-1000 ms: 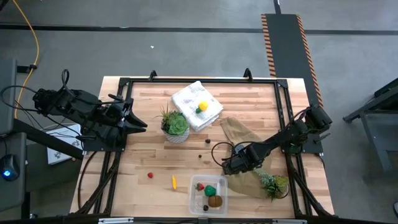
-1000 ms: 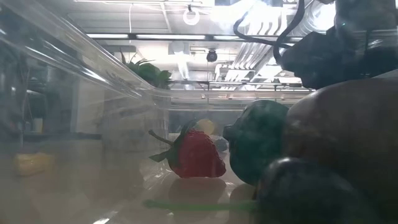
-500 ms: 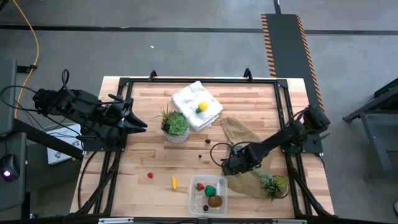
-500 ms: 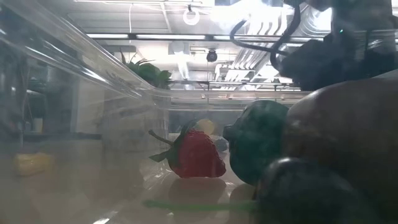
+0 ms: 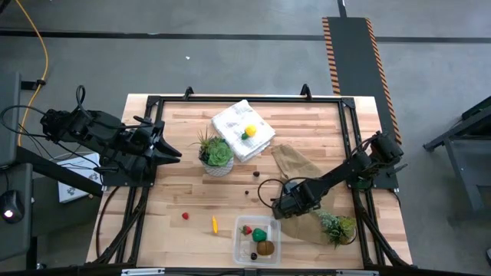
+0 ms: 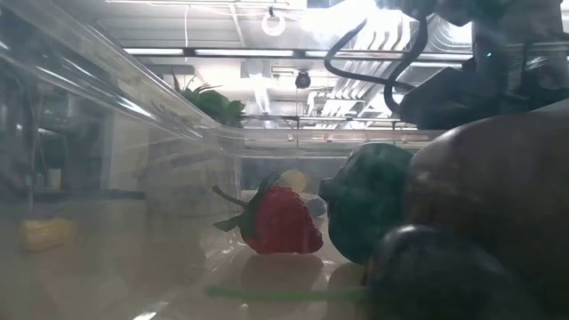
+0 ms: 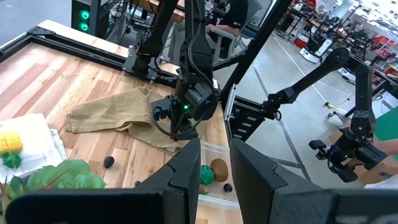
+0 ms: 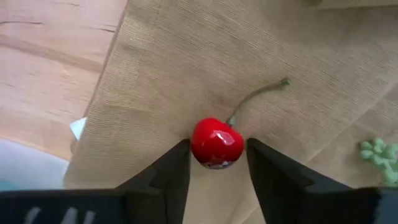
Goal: Pick and placing Produce into tupperware
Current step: Put the red cherry into the transparent bin
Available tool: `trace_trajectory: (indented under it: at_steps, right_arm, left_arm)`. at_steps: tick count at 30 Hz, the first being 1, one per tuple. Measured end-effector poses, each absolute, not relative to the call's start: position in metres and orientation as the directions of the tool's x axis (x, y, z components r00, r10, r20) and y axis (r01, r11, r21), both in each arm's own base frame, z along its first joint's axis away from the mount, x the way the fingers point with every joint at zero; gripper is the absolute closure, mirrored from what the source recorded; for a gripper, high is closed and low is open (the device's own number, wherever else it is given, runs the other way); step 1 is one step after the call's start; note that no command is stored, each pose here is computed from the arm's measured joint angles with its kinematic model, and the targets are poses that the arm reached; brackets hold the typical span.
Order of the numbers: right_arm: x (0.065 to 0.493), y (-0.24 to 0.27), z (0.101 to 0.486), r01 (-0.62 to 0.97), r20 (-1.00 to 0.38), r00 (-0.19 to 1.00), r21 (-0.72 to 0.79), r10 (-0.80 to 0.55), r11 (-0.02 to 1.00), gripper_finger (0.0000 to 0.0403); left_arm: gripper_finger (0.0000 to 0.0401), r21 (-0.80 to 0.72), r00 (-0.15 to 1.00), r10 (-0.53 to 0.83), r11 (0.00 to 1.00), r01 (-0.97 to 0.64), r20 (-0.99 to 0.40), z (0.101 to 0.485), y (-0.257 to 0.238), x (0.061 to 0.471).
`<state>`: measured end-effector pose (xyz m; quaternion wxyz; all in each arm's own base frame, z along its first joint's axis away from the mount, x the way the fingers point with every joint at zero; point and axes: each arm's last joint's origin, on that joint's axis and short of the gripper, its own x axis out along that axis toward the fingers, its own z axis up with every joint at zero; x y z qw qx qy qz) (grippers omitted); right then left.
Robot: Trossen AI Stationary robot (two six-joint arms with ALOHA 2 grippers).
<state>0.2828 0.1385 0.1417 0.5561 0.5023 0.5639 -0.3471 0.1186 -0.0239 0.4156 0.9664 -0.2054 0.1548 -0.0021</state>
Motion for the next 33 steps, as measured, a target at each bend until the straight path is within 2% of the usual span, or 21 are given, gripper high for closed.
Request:
trace_trajectory:
  at_steps: [6, 33]
  right_arm:
    - [0.2829, 0.1384, 0.1417, 0.952, -0.976, 0.125, 0.168, 0.177, 0.255, 0.0278]
    - [0.2876, 0.1316, 0.1422, 0.948, -0.974, 0.146, 0.187, 0.172, 0.259, 0.0279]
  left_arm:
    - [0.0325, -0.398, 0.952, -0.067, 0.915, -0.060, -0.298, 0.4156, -0.0238, 0.1186]
    - [0.0325, -0.404, 0.951, -0.081, 0.913, -0.049, -0.298, 0.4157, -0.0242, 0.1186]
